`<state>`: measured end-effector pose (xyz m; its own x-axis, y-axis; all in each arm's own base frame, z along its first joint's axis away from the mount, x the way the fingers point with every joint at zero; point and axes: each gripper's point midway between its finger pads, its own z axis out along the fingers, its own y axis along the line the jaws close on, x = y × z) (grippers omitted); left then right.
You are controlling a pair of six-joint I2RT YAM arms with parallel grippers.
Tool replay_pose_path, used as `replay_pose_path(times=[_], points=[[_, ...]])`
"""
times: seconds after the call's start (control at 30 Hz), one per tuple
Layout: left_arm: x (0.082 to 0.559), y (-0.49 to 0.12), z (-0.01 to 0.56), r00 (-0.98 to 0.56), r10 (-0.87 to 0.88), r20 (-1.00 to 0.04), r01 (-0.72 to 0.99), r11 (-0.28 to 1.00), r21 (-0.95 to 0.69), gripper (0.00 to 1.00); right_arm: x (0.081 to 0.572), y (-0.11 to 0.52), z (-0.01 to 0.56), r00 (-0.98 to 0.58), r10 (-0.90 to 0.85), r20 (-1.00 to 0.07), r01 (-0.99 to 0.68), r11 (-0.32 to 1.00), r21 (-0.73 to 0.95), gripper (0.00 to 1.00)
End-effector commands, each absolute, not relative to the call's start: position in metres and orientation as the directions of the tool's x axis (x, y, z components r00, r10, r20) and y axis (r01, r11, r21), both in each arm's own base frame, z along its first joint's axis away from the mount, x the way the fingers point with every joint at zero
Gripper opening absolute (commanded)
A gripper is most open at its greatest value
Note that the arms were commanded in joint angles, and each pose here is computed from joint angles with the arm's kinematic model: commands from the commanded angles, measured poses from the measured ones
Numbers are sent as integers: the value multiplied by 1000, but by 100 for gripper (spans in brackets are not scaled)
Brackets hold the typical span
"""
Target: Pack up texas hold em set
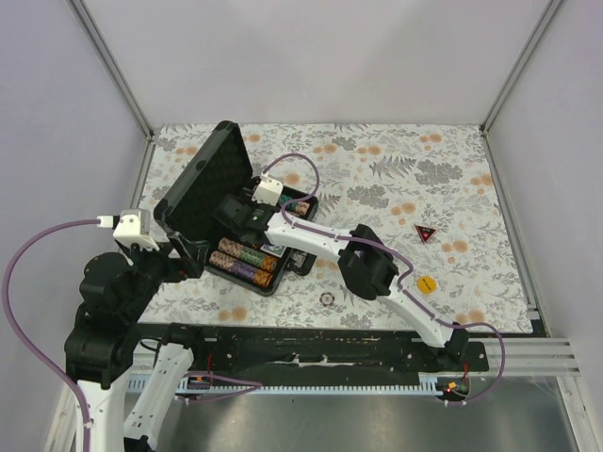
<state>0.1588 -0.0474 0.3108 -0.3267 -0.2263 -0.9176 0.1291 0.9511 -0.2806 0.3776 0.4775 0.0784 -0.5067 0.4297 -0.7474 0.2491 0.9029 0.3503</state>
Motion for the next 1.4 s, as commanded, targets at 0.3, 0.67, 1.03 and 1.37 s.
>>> replay_pose_path(times=[0.3, 0.67, 1.03, 1.37], points=[[156, -47, 322, -289, -250, -924, 129, 946, -297, 89, 364, 507, 71, -514, 472, -716, 231, 880, 414, 41], [157, -46, 321, -295, -248, -923, 124, 948, -294, 89, 363, 512, 66, -525, 502, -687, 246, 862, 443, 45], [156, -46, 320, -297, -246, -923, 122, 948, -293, 89, 371, 515, 82, -518, 533, -669, 240, 841, 485, 67], [158, -48, 316, -313, -247, -917, 130, 945, -299, 89, 370, 504, 102, -522, 516, -679, 223, 851, 475, 84]])
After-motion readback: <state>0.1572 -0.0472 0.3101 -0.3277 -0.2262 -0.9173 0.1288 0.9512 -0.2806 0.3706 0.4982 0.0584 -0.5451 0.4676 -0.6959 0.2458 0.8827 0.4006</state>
